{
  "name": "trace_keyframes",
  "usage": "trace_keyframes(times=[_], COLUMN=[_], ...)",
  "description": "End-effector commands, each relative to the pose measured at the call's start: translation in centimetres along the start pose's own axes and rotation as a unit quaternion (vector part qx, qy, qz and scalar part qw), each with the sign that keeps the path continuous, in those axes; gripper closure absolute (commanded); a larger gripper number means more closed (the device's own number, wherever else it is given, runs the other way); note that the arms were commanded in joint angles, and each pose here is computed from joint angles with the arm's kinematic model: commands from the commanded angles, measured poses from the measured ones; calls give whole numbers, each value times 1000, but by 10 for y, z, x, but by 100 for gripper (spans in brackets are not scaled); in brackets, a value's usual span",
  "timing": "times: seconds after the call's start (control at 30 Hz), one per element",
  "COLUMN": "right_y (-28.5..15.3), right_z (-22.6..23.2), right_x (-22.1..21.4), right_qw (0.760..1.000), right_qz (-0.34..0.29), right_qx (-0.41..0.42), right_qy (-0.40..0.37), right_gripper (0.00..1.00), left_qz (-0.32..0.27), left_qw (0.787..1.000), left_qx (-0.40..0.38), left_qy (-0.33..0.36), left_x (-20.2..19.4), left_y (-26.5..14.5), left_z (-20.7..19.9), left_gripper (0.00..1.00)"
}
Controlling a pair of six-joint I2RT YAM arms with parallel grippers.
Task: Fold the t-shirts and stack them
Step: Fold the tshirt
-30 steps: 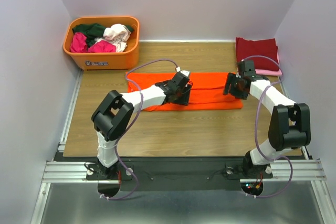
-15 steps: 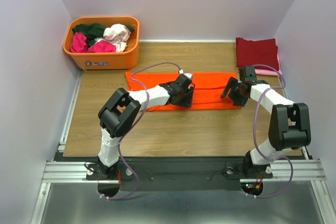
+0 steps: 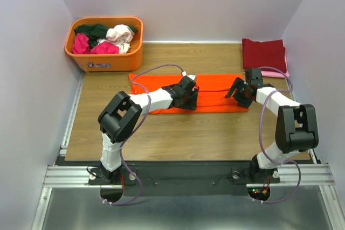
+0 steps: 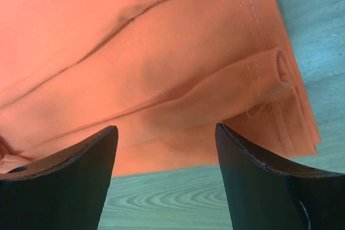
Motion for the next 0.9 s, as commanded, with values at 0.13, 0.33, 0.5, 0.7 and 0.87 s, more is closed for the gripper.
trace_keyframes(times=[0.13, 0.33, 0.5, 0.7, 0.87], right_y=[12, 16, 13, 15, 20], right_z=[5, 5, 11, 17, 22], right_x=[11, 10, 19, 32, 41], right_qw=[1000, 999, 998, 996, 994], right_qz=[-19, -19, -38, -62, -72], right_qx=[14, 16, 28, 34, 41], right_qy=[18, 27, 42, 61, 70], right_gripper=[22, 22, 21, 21, 21], left_qz=[-27, -55, -61, -57, -53], left_qw=[999, 998, 998, 998, 998], left_qx=[-20, -17, -18, -18, -16], left_qy=[-5, -12, -20, -25, -27], left_x=[9, 16, 15, 9, 4], left_y=[-20, -36, -45, -48, -48], left_z=[-10, -11, -9, -6, -2], left_gripper=[40, 40, 40, 40, 40])
Point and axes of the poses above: each gripper's point midway between its finger pads, its own y axis out along the fingers, its own z axis along the line the jaws close on, x = y × z, the point moved 6 cm from there along -y, back along the fingers, and after that the axes turned 9 degrees about -y, right-handed, at the moved point
